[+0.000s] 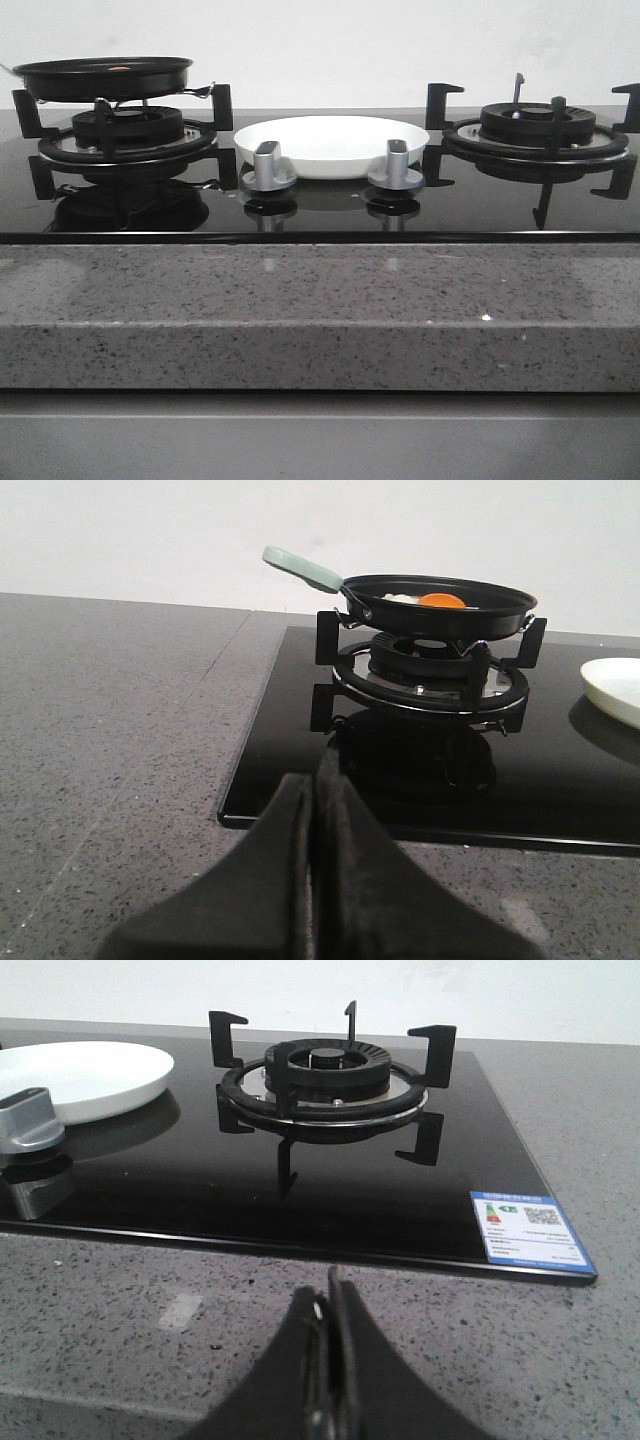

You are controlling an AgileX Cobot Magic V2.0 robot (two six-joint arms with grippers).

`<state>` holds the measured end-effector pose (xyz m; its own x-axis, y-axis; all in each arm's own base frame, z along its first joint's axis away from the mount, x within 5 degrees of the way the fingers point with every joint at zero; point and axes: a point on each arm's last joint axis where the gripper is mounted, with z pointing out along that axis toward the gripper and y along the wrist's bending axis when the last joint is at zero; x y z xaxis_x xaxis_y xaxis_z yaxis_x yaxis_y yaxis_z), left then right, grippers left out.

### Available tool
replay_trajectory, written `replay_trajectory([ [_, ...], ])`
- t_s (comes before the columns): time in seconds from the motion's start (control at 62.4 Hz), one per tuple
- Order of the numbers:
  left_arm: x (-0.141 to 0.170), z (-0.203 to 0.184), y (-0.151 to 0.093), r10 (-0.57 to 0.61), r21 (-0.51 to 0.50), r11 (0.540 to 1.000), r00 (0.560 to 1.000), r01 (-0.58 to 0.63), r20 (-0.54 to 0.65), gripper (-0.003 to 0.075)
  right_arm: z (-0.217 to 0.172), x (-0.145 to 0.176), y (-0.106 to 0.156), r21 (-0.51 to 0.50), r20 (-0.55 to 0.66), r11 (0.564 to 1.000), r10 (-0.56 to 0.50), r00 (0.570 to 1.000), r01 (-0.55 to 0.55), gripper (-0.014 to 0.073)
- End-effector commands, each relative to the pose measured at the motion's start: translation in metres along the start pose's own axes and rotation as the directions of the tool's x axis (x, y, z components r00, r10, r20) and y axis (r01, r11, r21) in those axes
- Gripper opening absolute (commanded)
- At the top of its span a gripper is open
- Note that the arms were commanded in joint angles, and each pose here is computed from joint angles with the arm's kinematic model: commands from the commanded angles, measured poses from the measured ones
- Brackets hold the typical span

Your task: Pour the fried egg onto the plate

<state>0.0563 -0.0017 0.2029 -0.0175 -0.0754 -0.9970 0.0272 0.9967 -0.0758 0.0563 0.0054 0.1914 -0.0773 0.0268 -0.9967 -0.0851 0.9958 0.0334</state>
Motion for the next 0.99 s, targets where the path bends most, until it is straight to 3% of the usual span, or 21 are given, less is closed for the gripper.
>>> replay_trajectory([
  [0.0,-0.007,-0.001,-0.001,-0.017,0.013,1.0,0.995,0.015,0.101,-0.002,-0.002,-0.01,-0.001,0.013,0.101,1.0,-0.014,0.995,0.013,-0.0108],
  [0.176,-0.011,-0.002,-0.001,-0.019,0.015,1.0,0.991,0.017,0.131,-0.002,-0.002,-0.012,-0.001,0.014,0.117,1.0,-0.014,0.993,0.013,-0.0108],
  [0.304,-0.032,-0.006,-0.002,-0.035,0.021,0.999,0.984,0.031,0.177,-0.002,-0.007,-0.029,0.0,0.011,0.154,1.0,-0.012,0.988,0.01,-0.0108],
  [0.545,-0.099,0.0,-0.009,-0.032,0.019,0.999,0.999,0.031,0.031,-0.002,-0.013,-0.1,0.004,-0.001,0.117,1.0,-0.013,0.993,0.014,-0.0108],
  [0.641,-0.123,0.02,-0.011,-0.031,0.014,0.999,0.999,0.032,-0.014,-0.002,0.004,-0.128,0.004,-0.001,0.063,1.0,-0.013,0.998,0.013,-0.0108],
  [0.833,-0.145,0.06,-0.012,-0.032,0.005,0.999,0.996,0.032,-0.078,-0.002,0.044,-0.156,0.004,-0.001,-0.038,1.0,-0.003,0.999,0.003,-0.0104],
  [0.897,-0.148,0.065,-0.012,-0.032,0.004,0.999,0.996,0.032,-0.084,-0.0014,0.052,-0.159,0.004,0.0,-0.055,1.0,-0.002,0.998,0.002,-0.0081],
  [0.978,-0.149,0.07,-0.012,-0.032,0.004,0.999,0.997,0.033,-0.074,0.0063,0.06,-0.159,0.004,0.002,-0.056,1.0,0.003,0.998,-0.003,0.0052],
])
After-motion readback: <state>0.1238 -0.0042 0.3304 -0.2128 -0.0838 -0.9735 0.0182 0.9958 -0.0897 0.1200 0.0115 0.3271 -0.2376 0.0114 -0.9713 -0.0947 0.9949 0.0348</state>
